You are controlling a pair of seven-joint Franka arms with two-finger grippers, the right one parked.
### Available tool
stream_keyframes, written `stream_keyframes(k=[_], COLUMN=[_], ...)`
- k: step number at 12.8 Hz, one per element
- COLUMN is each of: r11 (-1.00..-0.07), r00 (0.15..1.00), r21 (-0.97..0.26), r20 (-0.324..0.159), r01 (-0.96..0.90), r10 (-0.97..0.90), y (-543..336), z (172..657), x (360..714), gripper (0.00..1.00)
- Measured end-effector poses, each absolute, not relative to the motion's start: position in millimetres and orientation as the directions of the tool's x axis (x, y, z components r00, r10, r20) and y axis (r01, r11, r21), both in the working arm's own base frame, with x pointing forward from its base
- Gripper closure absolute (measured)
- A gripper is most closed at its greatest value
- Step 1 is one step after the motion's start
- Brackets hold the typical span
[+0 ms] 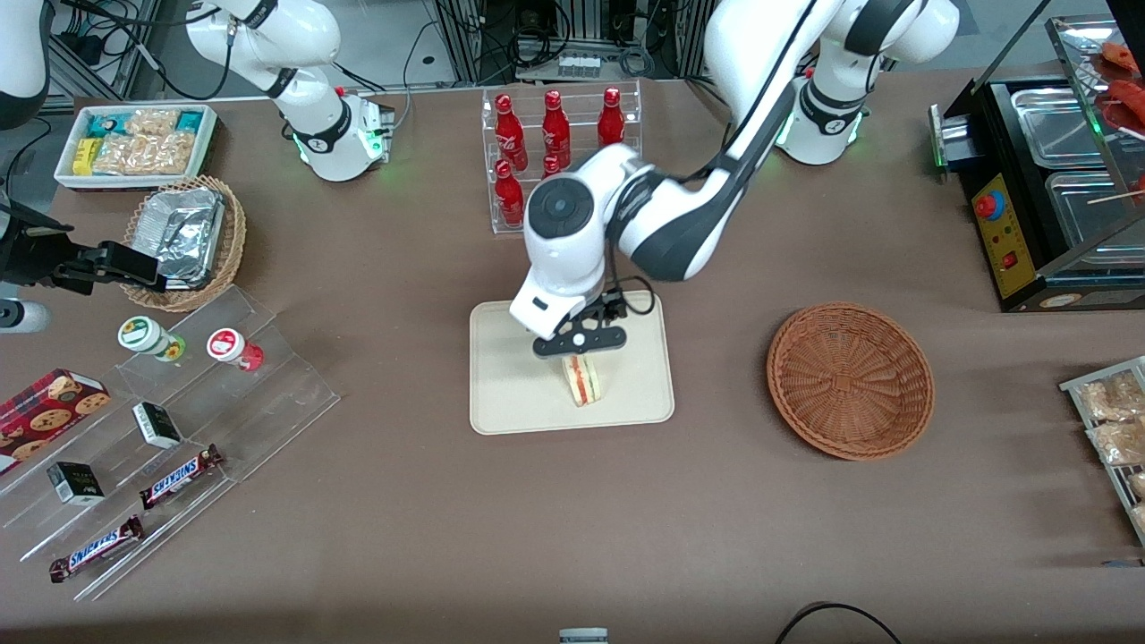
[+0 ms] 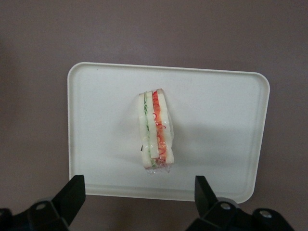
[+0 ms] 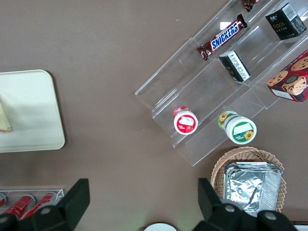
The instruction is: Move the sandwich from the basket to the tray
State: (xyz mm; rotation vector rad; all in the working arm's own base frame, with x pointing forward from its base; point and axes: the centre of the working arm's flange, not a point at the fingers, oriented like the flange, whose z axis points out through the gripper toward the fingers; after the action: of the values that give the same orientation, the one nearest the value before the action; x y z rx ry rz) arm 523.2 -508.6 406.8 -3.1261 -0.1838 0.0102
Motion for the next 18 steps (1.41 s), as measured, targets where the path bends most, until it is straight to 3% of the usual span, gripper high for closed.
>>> stream_keyframes(k=[4,10,13,18], r11=[-0.998,-1.000,-1.000,-0.997], r00=[0.998,0.996,0.992,0.985], r21=[-0.022,-0.025,-0.014,0.010], r20=[-0.015,-0.091,-0.130,-0.153], r01=[0.058,-0.003,-0.001,-0.079], r10=[0.059,-0.001,0.001,-0.080], y=[-448,-301,-244,-145], z=[459,503,513,525], x=[551,602,611,608], gripper=[0.00,0.00,0.00,0.00])
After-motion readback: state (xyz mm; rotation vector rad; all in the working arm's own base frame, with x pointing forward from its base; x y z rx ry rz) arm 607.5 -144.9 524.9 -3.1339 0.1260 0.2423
